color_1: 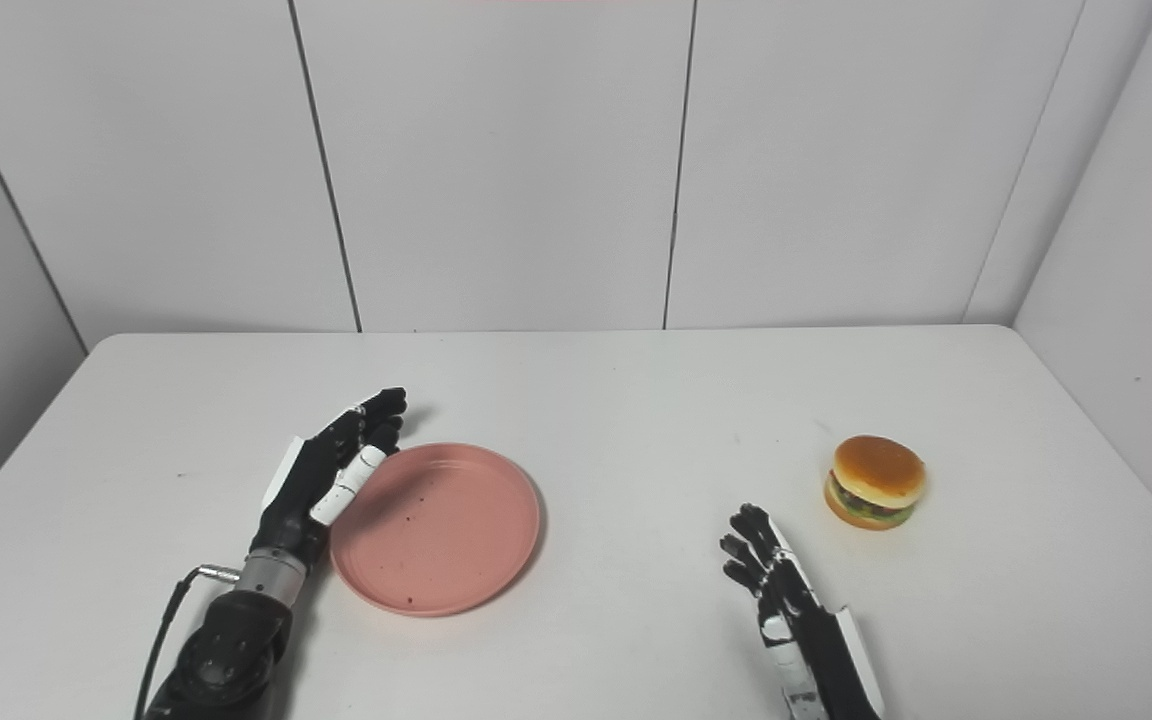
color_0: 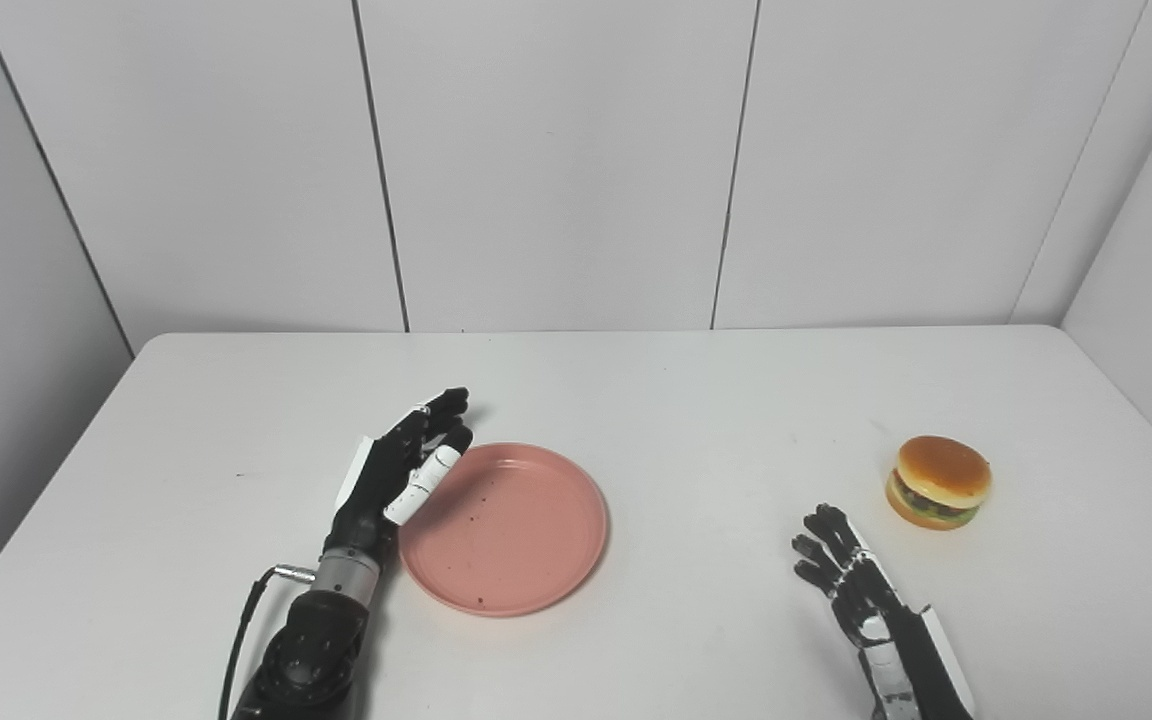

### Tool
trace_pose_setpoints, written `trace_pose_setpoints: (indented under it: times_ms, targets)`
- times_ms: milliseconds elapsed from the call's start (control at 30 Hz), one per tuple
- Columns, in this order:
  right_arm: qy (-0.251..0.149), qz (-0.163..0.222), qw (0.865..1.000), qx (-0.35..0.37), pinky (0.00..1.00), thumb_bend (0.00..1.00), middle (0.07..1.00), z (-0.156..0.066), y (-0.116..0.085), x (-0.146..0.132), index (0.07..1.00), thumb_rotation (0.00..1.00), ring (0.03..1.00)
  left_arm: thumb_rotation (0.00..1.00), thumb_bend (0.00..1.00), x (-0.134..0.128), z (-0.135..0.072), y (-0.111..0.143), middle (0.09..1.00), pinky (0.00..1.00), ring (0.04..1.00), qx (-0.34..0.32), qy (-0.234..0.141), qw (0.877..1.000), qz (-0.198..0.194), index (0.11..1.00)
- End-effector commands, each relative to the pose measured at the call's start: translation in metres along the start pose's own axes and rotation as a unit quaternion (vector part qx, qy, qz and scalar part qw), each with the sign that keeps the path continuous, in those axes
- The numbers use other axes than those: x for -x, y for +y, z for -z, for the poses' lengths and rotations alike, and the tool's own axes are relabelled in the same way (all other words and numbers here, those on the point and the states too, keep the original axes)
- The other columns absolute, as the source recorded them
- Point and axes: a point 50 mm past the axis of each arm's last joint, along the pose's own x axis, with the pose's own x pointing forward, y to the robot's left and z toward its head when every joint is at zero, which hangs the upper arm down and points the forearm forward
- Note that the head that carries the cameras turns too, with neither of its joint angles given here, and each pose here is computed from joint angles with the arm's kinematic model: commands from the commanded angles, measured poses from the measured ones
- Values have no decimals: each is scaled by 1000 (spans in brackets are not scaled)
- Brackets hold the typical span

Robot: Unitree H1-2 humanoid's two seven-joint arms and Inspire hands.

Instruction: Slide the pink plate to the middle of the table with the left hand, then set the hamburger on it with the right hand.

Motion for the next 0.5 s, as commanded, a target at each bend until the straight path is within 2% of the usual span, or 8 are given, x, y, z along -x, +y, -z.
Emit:
trace_pose_setpoints:
  times_ms: [0, 200, 467]
  targets:
    - [54, -14, 998, -15, 878, 909, 928, 14, 17, 6, 932, 985, 894, 819, 874, 13, 10, -17, 840, 738, 841, 16, 21, 1000, -6, 769]
    - [54, -16, 998, -12, 879, 903, 935, 11, 27, 3, 937, 991, 898, 815, 809, 17, 6, -30, 843, 767, 845, 28, 33, 999, -6, 779]
    - [43, -21, 999, -7, 878, 868, 943, 7, 35, 0, 941, 1000, 905, 804, 812, 21, 6, -49, 852, 796, 858, 46, 51, 998, 7, 783]
